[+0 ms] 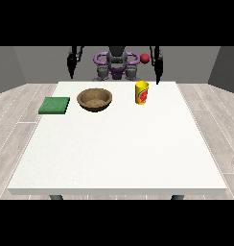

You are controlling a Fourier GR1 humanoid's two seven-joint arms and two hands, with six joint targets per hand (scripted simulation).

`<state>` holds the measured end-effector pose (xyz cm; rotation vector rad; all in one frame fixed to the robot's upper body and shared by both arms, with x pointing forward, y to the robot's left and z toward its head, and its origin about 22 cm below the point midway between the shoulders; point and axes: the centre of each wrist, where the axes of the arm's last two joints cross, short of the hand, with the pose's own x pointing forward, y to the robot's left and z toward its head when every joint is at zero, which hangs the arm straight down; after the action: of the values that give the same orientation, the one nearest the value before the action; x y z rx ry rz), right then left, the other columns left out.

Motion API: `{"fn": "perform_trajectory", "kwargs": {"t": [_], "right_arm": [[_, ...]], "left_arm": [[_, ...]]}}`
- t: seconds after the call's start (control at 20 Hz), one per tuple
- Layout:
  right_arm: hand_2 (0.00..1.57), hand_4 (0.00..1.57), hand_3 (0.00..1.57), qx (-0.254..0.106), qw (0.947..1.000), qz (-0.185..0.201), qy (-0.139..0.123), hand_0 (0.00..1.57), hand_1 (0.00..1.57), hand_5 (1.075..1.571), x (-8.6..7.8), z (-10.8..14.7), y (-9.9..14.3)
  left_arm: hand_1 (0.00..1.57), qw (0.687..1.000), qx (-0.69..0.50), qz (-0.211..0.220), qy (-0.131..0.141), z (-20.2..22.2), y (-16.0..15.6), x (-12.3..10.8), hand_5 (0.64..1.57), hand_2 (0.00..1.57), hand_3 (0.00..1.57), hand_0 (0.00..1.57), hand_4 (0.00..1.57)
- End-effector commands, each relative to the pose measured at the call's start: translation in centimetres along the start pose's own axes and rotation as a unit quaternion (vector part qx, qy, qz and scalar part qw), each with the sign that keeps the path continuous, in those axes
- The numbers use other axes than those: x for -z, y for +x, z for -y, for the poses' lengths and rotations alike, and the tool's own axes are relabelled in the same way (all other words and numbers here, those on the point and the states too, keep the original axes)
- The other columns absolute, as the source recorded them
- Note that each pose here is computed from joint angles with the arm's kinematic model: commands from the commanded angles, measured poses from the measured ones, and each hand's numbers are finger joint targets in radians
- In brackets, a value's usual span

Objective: Pick the cup and pour the ball into the bowl, then pick the bowl and place it on the pad

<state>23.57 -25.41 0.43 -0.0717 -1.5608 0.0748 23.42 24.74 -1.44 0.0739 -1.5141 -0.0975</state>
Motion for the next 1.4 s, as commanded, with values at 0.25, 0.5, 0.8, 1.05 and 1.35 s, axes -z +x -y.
{"fn": "perform_trajectory", "kwargs": {"t": [0.25,0.5,0.8,1.05,1.35], "right_arm": [[0.00,0.87,0.00,-0.019,0.9998,0.010,-0.002,0.00,0.00,1.533,0.0,1.4,3.0],[0.00,0.86,0.00,0.075,0.9866,-0.136,-0.050,0.00,0.00,1.532,-2.9,0.8,2.6],[0.00,0.77,0.00,0.065,0.9954,-0.047,-0.052,0.00,0.00,1.544,-2.7,2.5,8.4],[0.00,0.72,0.00,0.072,0.9957,0.046,-0.037,0.00,0.00,1.540,-0.5,0.2,9.3],[0.00,0.70,0.00,0.079,0.9911,0.104,-0.027,0.00,0.00,1.545,1.4,0.4,8.7]], "left_arm": [[0.00,1.000,0.007,0.014,0.007,-1.2,2.9,-0.1,1.566,0.00,0.00,0.00,0.66],[0.00,0.988,-0.120,-0.092,-0.019,3.0,5.8,-2.8,1.564,0.00,0.00,0.00,0.63],[0.00,0.994,-0.113,-0.008,-0.003,3.1,12.2,-2.2,1.559,0.00,0.00,0.00,0.57],[0.00,0.992,-0.088,0.087,0.006,3.5,11.2,0.4,1.555,0.00,0.00,0.00,0.61],[0.00,0.984,-0.047,0.173,0.017,3.1,8.4,2.2,1.520,0.00,0.00,0.00,0.57]]}}
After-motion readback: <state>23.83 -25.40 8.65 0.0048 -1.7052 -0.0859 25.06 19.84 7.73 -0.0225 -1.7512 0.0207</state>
